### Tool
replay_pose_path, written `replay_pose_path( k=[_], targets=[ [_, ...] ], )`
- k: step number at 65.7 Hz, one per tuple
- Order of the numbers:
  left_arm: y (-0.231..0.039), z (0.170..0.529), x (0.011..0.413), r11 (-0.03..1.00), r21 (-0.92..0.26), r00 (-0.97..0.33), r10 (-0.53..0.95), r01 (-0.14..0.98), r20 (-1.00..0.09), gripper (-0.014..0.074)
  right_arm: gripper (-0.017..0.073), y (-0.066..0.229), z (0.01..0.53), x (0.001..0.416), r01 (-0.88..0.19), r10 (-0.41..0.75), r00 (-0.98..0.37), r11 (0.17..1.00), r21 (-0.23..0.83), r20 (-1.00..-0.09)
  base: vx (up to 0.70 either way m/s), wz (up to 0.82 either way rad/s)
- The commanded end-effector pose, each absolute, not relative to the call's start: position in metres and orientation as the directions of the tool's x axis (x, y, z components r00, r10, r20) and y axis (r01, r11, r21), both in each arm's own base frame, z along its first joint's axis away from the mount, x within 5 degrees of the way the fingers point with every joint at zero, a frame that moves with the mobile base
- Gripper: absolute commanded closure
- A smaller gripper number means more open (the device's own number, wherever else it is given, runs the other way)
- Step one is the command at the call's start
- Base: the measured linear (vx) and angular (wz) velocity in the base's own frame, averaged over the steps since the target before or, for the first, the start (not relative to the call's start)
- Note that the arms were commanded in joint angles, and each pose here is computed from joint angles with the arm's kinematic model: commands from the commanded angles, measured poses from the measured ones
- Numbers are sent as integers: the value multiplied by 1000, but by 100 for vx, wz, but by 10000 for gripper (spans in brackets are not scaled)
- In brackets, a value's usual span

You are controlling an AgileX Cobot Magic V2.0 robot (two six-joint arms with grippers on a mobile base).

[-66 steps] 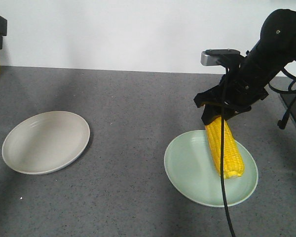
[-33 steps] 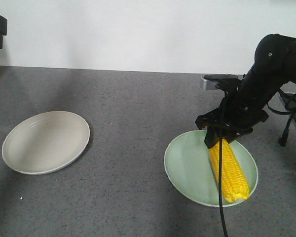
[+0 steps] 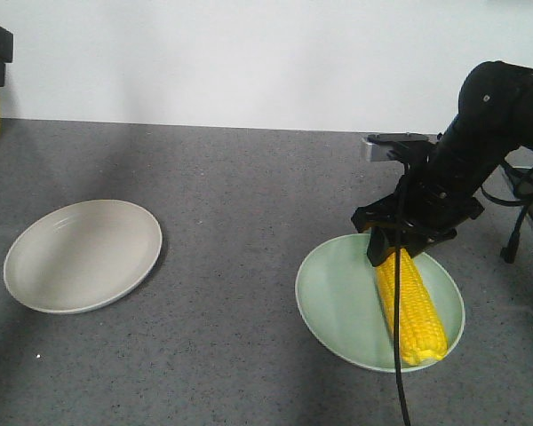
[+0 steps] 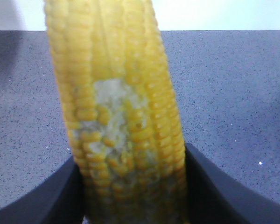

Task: Distribute corn equally
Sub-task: 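Lower the right gripper's cob onto the pale green plate, then open the right gripper and lift it away from the plate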

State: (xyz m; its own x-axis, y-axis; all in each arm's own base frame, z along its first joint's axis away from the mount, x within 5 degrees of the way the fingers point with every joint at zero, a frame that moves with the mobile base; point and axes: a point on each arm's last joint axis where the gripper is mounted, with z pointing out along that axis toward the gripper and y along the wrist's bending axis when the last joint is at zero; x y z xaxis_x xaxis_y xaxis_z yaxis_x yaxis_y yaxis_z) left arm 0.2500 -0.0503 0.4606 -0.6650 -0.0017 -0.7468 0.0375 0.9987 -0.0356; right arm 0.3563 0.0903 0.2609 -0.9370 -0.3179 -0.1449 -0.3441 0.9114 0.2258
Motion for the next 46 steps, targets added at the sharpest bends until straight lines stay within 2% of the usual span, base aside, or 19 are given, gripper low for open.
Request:
replay_pose_path(
  k=[1,14,26,46],
  targets=[
    [-48,482,243,997,-58,-568,-22,45,-822,590,125,90,284,353,-363,-314,-922,905,220,-229,0,0],
    [-49,481,242,997,-63,-573,-24,47,-819,590,45,90,284,354,-365,-315,-920,906,216,-235,0,0],
    [-49,481,242,997,-63,-574,-24,47,-818,590,38,89,286,354,-367,-315,-916,908,202,-246,0,0],
    [-49,481,242,997,-63,-574,-24,47,-818,590,38,81,314,345,-363,-292,-891,918,160,-347,0,0]
  ],
)
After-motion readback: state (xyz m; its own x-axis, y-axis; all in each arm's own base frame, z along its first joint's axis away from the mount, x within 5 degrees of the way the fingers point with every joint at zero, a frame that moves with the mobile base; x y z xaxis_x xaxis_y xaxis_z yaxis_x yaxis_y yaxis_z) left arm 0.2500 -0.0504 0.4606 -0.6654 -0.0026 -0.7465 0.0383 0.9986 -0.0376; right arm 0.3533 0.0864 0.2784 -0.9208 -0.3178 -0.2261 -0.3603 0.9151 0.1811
